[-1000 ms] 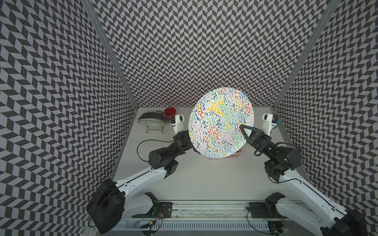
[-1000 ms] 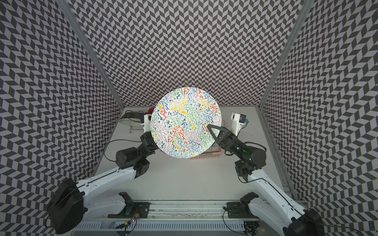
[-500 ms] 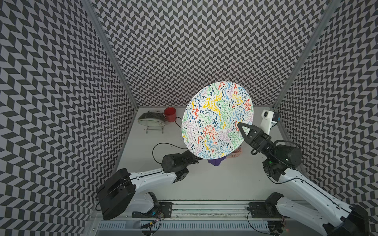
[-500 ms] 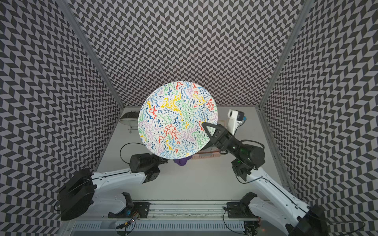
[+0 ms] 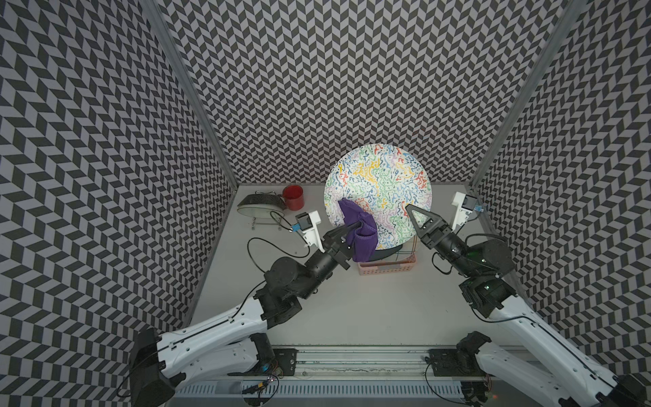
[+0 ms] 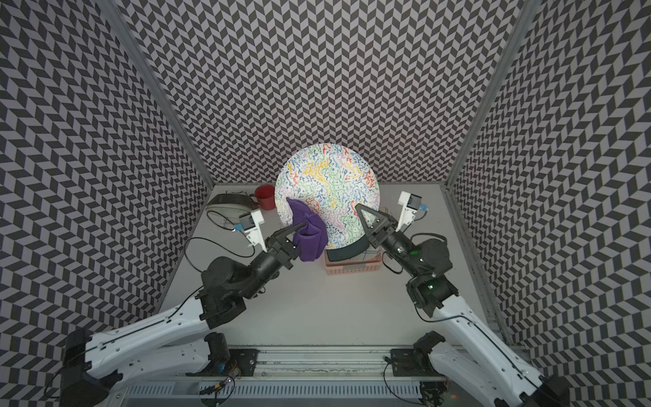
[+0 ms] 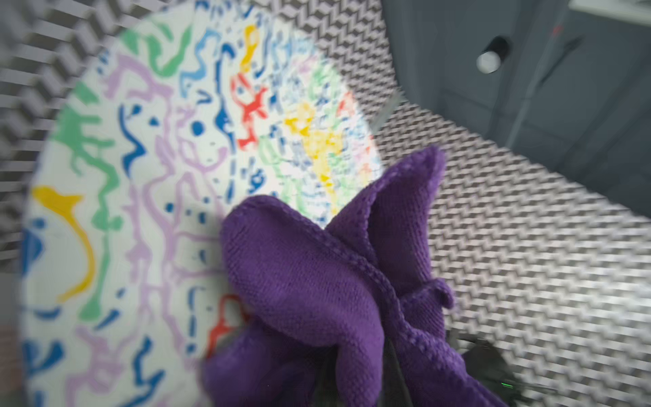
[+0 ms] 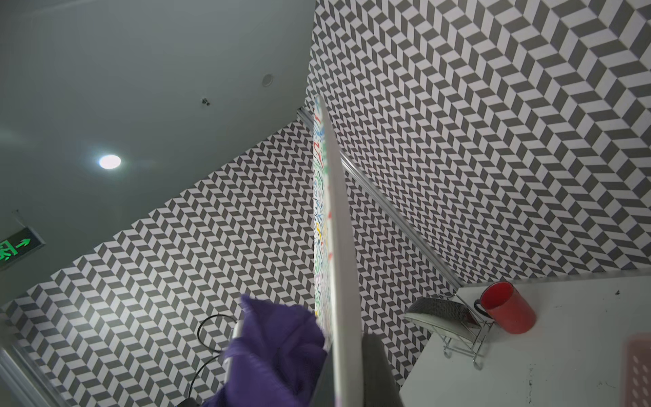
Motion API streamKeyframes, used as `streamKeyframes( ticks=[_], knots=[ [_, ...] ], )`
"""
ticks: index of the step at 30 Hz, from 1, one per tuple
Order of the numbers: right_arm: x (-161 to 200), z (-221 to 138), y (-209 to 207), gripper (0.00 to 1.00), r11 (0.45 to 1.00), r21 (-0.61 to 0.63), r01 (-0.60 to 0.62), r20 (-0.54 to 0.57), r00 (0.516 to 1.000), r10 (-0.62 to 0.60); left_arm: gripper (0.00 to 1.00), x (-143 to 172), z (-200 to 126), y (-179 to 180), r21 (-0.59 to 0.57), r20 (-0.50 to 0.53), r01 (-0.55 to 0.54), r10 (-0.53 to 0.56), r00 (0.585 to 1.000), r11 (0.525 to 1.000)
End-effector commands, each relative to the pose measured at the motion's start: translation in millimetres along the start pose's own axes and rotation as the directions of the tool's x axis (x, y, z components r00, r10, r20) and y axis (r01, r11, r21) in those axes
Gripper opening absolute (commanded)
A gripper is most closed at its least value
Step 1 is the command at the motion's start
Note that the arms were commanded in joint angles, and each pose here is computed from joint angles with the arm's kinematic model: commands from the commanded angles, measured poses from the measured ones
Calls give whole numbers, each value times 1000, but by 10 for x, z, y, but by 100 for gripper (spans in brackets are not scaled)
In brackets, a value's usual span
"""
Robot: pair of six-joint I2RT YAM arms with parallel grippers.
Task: Wipe the wet plate dry
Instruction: Wipe the plate with towel.
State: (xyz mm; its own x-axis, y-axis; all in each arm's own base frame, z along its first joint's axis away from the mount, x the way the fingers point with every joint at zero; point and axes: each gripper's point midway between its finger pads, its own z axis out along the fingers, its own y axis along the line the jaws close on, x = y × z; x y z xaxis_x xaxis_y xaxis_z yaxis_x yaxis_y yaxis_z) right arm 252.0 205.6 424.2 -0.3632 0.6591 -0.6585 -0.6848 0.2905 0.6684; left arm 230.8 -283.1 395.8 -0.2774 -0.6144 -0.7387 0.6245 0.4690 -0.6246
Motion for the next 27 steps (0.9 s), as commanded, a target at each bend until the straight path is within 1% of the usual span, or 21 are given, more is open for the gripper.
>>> streamKeyframes(
  ticks=[1,3,5,7,8,9,10,11,12,13,14,15,16,17,19,21,22,23,24,25,27],
  knots=[
    [-130,-40,291,0,993,-80,87,70,994,-81,0,265,-80,890,-392,-140,-321,289,947,862],
    [-24,-82,315,0,990,-98,102,44,994,-98,0,60,-106,1007,-448,-105,-311,296,949,838],
    [164,-147,345,0,986,-133,105,-1,994,-106,0,-198,-114,1122,-475,-74,-288,288,955,832],
    [430,-216,415,0,979,-183,88,-62,993,-100,0,-399,-78,1208,-476,-91,-335,333,939,814],
    [545,-252,446,0,977,-197,76,-81,992,-93,0,-412,-8,1187,-446,-143,-421,402,904,790],
    [642,-288,482,0,975,-213,67,-91,992,-87,0,-206,158,1130,-341,-262,-558,493,829,756],
    [685,-299,518,0,972,-228,56,-95,992,-80,0,62,301,1019,-206,-361,-639,549,754,741],
    [686,-293,536,0,970,-238,47,-89,994,-70,0,411,404,887,-83,-443,-683,587,678,726],
    [639,-279,553,0,969,-244,28,-67,997,-45,0,782,463,770,9,-501,-708,616,609,706],
    [584,-260,547,0,971,-238,13,-43,999,-24,0,1088,484,653,69,-528,-713,632,567,698],
    [501,-236,521,0,976,-217,12,-18,1000,-16,0,1314,488,581,98,-540,-706,633,554,701],
    [424,-206,470,0,983,-183,16,-2,1000,-16,0,1442,479,555,101,-544,-698,626,558,709],
    [336,-190,405,0,990,-141,16,10,1000,-15,0,1474,467,586,72,-545,-684,603,583,726],
    [245,-202,361,0,993,-114,13,26,1000,-10,0,1421,433,666,20,-537,-671,574,618,741],
    [77,-283,241,0,997,-77,4,67,998,1,0,1097,360,881,-109,-479,-592,480,735,798],
    [-28,-421,210,0,997,-81,-3,87,996,10,0,756,212,1198,-217,-410,-437,325,852,873],
    [-15,-459,203,0,996,-85,-11,80,997,18,0,629,120,1353,-256,-378,-380,270,886,889],
    [51,-499,269,0,992,-128,-6,52,999,13,0,567,51,1459,-281,-360,-347,237,903,895],
    [77,-515,318,0,988,-157,-13,39,999,20,0,580,-5,1528,-292,-368,-348,231,901,891],
    [125,-522,373,0,981,-192,-30,12,999,33,0,671,-35,1570,-286,-402,-362,231,886,887],
    [85,-517,430,0,976,-214,-37,21,999,42,0,933,-65,1597,-261,-478,-371,214,852,891]
  ],
)
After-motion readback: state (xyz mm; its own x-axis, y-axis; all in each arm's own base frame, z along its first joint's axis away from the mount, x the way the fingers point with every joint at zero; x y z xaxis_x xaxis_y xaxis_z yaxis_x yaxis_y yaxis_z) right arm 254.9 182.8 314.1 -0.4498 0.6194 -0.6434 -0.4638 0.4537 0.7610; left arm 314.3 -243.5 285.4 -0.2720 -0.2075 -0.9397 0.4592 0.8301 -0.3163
